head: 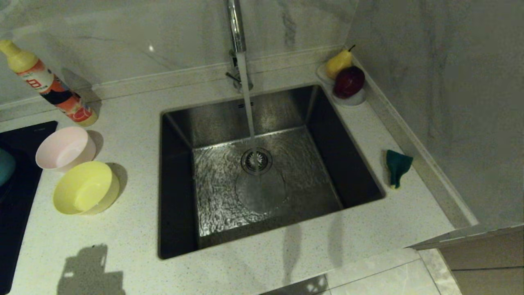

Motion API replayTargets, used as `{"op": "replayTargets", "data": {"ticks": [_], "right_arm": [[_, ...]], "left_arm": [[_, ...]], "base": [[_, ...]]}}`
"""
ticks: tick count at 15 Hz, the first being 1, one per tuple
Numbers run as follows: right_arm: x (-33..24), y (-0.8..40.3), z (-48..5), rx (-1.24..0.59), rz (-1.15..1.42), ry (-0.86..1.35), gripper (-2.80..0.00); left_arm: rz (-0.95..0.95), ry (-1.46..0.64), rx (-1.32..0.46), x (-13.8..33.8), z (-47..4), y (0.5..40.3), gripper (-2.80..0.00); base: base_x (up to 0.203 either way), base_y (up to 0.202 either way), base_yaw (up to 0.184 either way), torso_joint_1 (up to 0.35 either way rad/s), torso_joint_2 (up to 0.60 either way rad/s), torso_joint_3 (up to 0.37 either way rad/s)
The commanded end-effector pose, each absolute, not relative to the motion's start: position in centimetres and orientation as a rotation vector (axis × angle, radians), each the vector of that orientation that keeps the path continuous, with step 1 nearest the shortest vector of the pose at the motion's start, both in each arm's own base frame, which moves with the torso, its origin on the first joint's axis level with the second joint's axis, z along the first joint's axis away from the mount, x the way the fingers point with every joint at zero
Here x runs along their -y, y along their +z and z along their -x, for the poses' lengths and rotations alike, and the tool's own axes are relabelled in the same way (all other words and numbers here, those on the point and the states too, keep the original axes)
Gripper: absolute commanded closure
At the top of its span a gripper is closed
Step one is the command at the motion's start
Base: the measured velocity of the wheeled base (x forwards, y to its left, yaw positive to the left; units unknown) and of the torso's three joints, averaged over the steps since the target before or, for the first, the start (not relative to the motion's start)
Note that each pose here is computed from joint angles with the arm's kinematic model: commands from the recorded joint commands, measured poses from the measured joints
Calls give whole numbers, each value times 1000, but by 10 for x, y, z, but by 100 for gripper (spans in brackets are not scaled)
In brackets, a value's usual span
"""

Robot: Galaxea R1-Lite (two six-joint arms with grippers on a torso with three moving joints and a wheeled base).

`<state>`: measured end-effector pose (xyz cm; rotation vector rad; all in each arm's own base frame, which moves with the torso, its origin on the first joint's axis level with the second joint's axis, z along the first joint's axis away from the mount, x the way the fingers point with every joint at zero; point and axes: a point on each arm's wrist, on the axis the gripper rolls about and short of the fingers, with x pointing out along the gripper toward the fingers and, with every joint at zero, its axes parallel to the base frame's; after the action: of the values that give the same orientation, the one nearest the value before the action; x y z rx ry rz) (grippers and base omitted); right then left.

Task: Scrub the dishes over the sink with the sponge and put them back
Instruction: Turn off the faucet

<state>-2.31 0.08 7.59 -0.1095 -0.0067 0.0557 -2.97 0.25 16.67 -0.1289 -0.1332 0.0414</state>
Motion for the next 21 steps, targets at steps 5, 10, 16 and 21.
{"op": "replayTargets", "data": {"ticks": [5, 10, 16, 21], "right_arm": [[-1, 76, 23, 9, 111, 56, 0], [-1, 76, 23, 9, 111, 56, 0], [-1, 76, 23, 9, 111, 56, 0], [-1, 76, 23, 9, 111, 56, 0]], "left_arm": [[337, -83, -55, 4, -77, 285, 0], [503, -299, -144, 17, -196, 345, 0], [645, -489, -270, 50, -286, 347, 0], [708, -572, -303, 84, -330, 332, 0]], "base": [[0, 0, 0, 0, 0, 0], [0, 0, 0, 0, 0, 0], [0, 0, 0, 0, 0, 0], [0, 0, 0, 0, 0, 0]]}}
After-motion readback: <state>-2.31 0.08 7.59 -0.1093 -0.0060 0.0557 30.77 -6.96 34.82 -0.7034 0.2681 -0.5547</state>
